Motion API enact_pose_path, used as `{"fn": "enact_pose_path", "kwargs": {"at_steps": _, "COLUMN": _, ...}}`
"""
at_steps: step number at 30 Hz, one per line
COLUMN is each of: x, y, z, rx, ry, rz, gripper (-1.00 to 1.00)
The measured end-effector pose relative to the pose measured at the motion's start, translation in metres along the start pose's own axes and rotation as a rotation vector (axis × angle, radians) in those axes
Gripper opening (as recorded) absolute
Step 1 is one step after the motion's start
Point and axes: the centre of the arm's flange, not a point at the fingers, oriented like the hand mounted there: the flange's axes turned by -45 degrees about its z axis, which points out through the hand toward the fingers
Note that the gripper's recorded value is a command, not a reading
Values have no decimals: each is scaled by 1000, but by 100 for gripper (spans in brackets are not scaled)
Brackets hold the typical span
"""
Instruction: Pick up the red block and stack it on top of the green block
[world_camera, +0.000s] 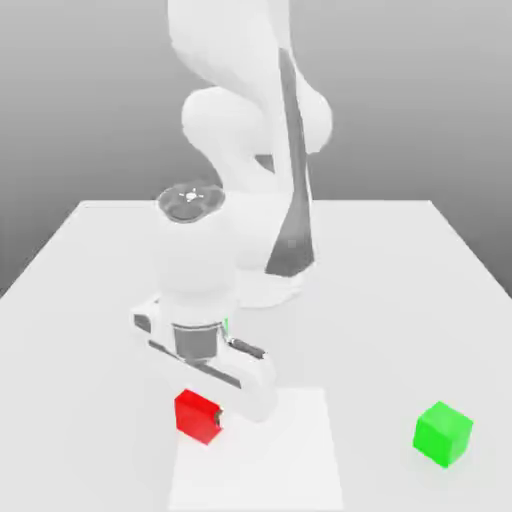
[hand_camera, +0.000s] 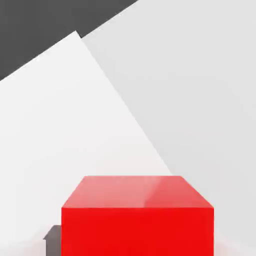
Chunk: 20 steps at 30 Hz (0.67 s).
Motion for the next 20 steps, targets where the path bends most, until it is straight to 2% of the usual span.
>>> {"fn": "enact_pose_path", "kwargs": {"at_steps": 1, "x": -1, "y": -1, "z": -10, "rx": 0, "ry": 0, "rz": -6, "gripper": -100}}
{"fn": "enact_pose_path", "kwargs": {"at_steps": 5, "x": -39, "y": -101, "z": -27, "rx": -2, "ry": -1, "rz": -396, "gripper": -100}}
{"fn": "enact_pose_path", "kwargs": {"at_steps": 11, "x": -148, "y": -239, "z": -50, "rx": 0, "ry": -1, "rz": -1032, "gripper": -100}}
{"fn": "enact_pose_path", "kwargs": {"at_steps": 16, "x": -166, "y": -259, "z": -7, "rx": 1, "ry": 0, "rz": -1140, "gripper": -100}}
{"fn": "enact_pose_path", "kwargs": {"at_steps": 17, "x": -167, "y": -259, "z": 4, "rx": 1, "ry": 0, "rz": -1142, "gripper": 100}}
{"fn": "enact_pose_path", "kwargs": {"at_steps": 20, "x": -167, "y": -259, "z": 4, "rx": 1, "ry": 0, "rz": -1142, "gripper": 100}}
